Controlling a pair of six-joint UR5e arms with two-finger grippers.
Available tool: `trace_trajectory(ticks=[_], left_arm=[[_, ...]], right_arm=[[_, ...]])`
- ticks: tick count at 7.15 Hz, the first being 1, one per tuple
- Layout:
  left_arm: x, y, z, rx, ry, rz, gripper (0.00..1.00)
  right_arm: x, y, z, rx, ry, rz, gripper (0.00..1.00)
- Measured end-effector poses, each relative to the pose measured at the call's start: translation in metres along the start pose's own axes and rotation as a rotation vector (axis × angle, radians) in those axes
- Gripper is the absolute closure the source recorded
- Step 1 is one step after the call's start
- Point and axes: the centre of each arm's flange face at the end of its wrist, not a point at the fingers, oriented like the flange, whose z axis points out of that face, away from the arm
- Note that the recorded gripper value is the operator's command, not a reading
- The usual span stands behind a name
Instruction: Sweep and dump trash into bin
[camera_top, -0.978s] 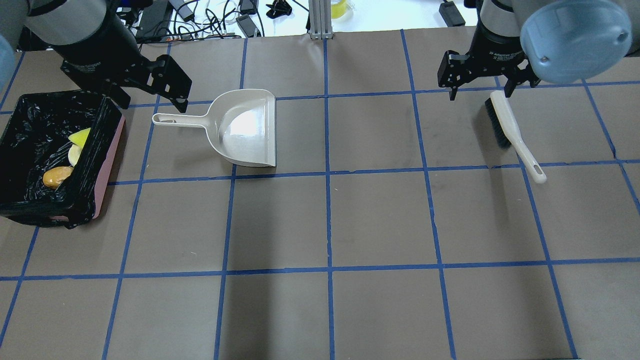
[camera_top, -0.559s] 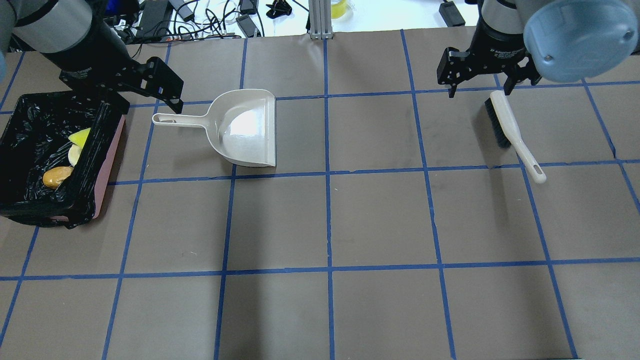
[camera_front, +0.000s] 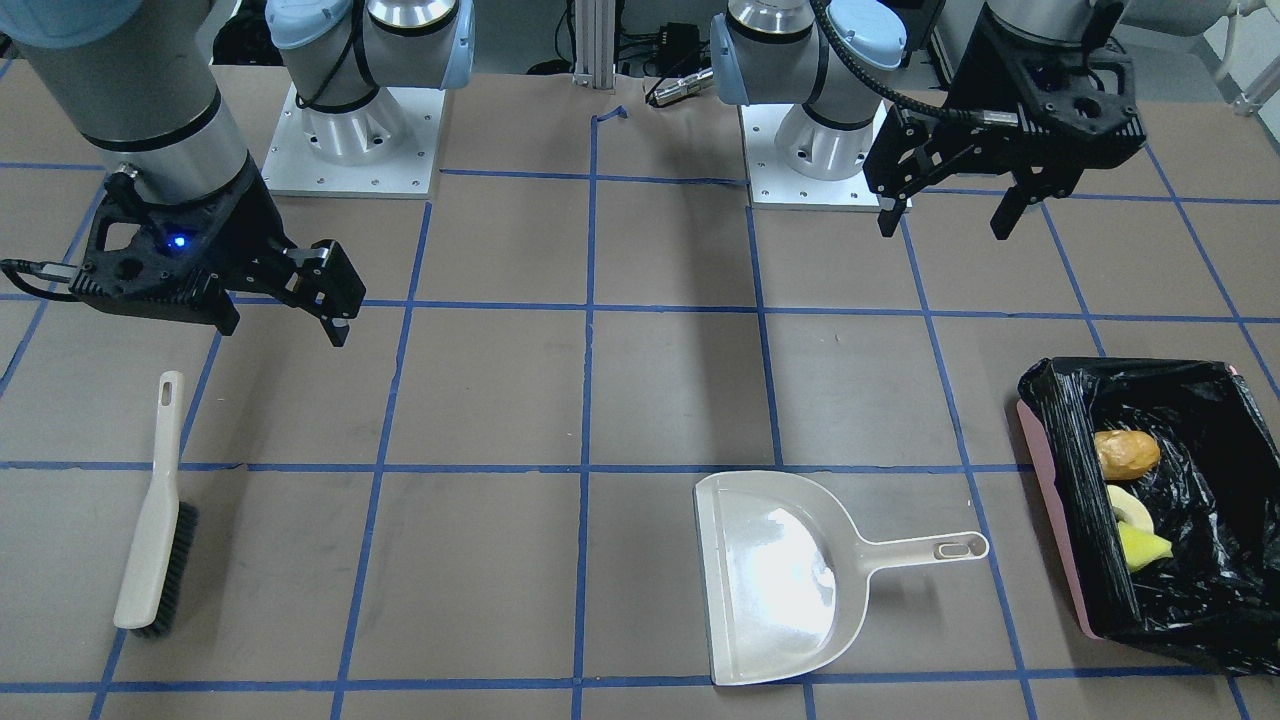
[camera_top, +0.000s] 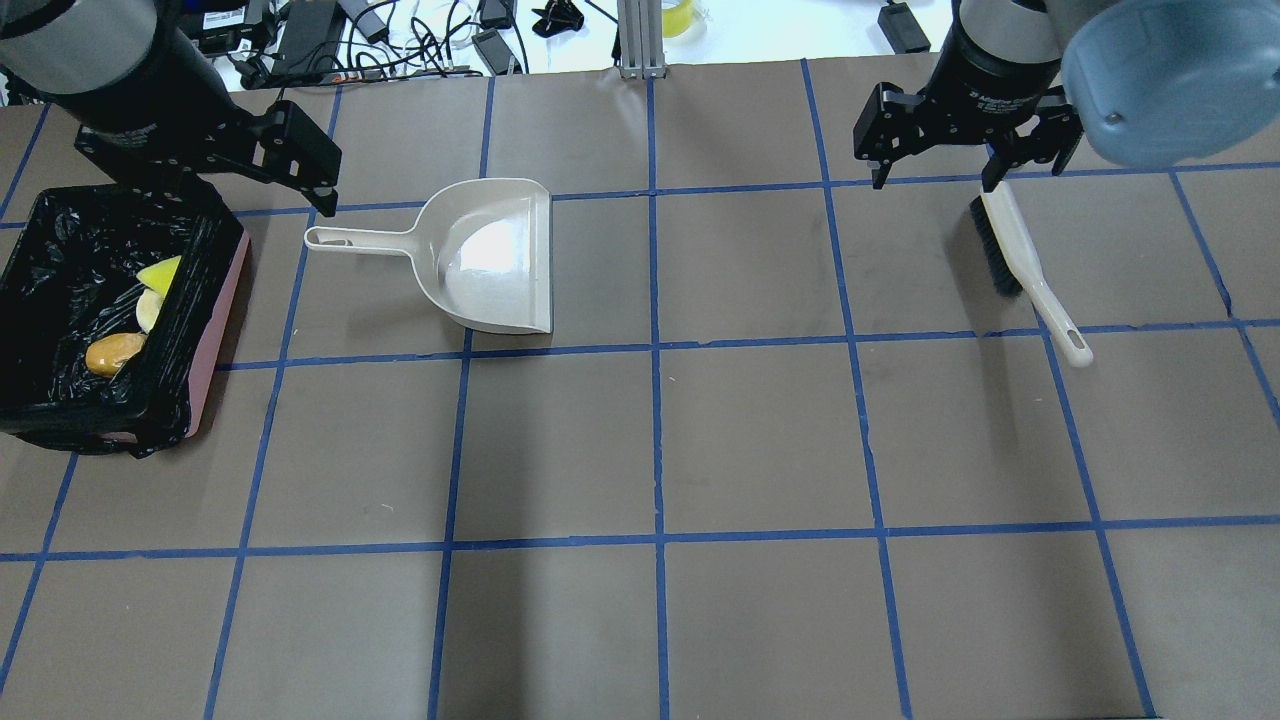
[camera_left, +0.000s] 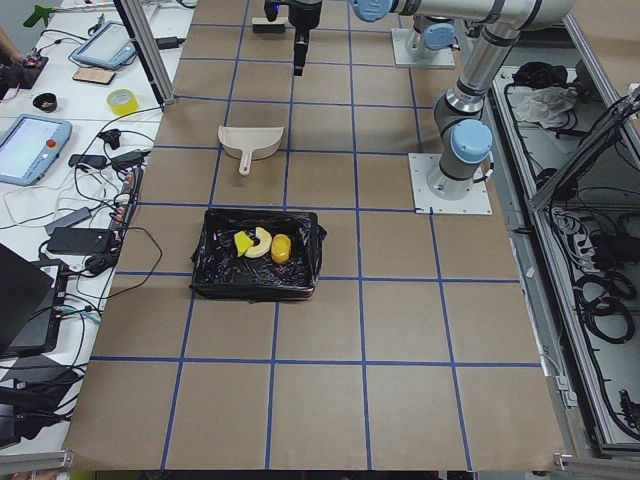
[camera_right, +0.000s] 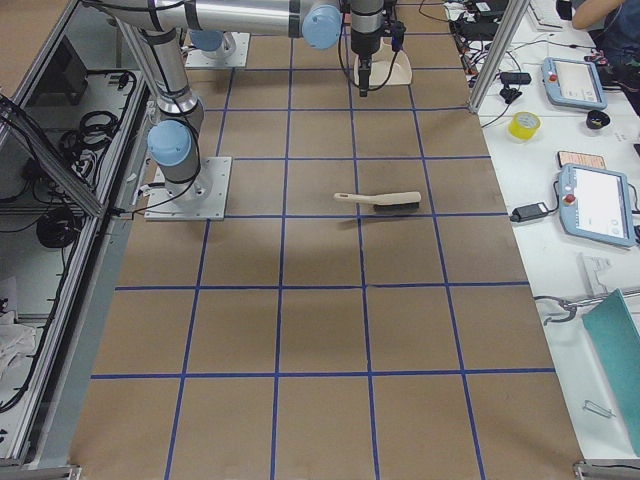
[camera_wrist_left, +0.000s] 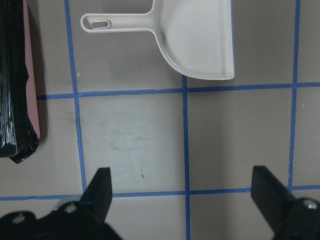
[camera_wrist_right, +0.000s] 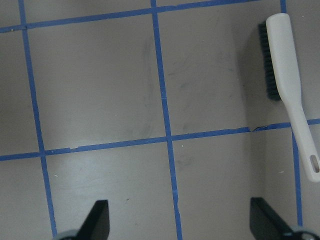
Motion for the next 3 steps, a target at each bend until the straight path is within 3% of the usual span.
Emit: trace_trajectory(ticks=[3], left_arm=[[0.0004, 0.0014, 0.0029, 0.0, 0.001, -0.003, 0.0]], right_arm=[[0.001, 0.0003, -0.0009, 0.002, 0.009, 0.0, 0.0]])
